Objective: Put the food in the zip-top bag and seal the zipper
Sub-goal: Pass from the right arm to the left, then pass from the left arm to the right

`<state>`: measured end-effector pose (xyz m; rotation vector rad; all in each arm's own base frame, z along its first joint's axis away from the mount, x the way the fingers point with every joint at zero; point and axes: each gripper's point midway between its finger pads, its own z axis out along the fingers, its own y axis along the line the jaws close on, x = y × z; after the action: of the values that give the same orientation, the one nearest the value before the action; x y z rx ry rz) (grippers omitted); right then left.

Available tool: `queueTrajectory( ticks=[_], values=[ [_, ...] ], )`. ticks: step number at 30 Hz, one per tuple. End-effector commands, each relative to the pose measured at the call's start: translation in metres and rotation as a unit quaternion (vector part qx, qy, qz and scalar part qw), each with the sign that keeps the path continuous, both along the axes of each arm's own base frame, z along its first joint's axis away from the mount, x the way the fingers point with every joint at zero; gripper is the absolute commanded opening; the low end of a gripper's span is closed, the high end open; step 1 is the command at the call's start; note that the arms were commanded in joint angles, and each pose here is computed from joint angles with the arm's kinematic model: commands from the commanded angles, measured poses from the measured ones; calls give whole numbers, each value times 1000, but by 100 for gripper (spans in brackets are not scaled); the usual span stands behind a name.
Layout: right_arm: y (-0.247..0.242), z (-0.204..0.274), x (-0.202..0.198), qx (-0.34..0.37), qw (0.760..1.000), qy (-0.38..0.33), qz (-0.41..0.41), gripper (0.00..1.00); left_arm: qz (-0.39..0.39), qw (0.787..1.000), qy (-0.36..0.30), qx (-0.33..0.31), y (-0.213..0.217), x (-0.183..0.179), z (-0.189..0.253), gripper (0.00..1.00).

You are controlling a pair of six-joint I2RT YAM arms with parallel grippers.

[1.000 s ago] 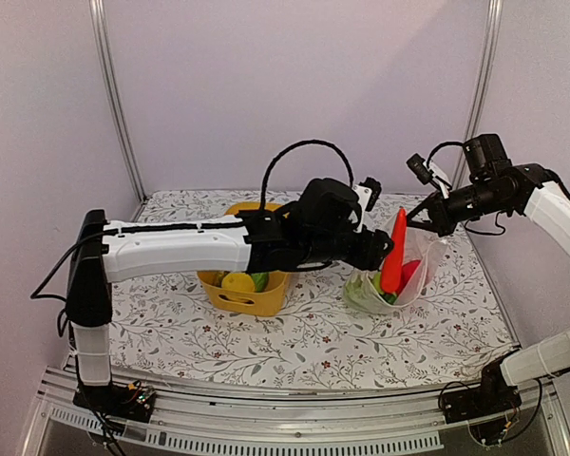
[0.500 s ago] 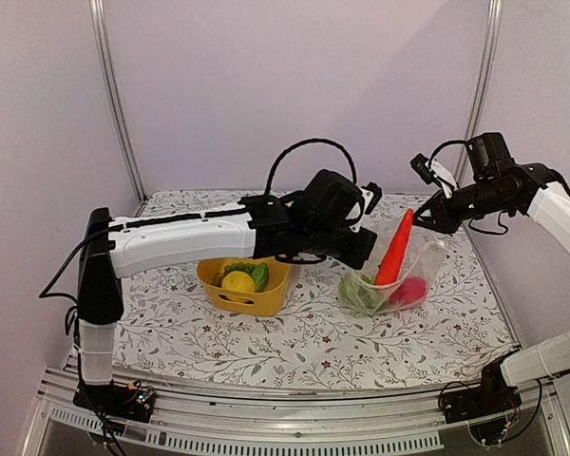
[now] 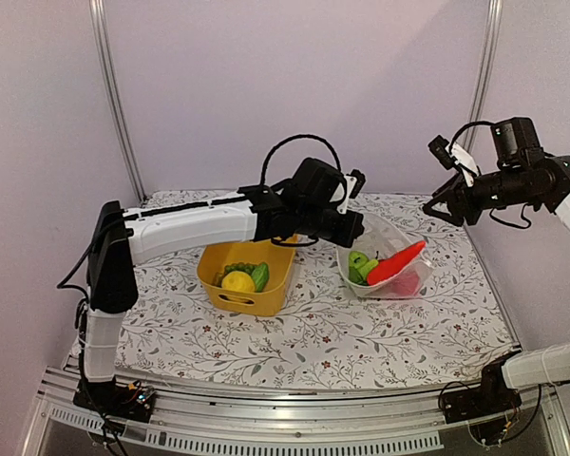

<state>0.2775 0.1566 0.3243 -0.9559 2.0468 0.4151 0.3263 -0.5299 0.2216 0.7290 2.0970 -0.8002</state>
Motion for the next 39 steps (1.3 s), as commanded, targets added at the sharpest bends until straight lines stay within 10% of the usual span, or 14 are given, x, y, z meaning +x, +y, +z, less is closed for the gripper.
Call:
queueTrajectory(
  ticks=[1,21,29,39],
  values=[
    [4,-4,-10,-3,999,6,34,47,-44,998,15,-29,-8,-11,10,2],
    [-8,-107,-6,-133,986,103,8,46,-71,990,62,-102,-25,-33,45,2],
    [4,-95,5,-104,989,104,5,7,-97,991,30,-89,-28,-36,45,11],
    [24,-99,13,-98,987,119,33,23,-95,994,-15,-56,-21,-30,40,10]
  ],
)
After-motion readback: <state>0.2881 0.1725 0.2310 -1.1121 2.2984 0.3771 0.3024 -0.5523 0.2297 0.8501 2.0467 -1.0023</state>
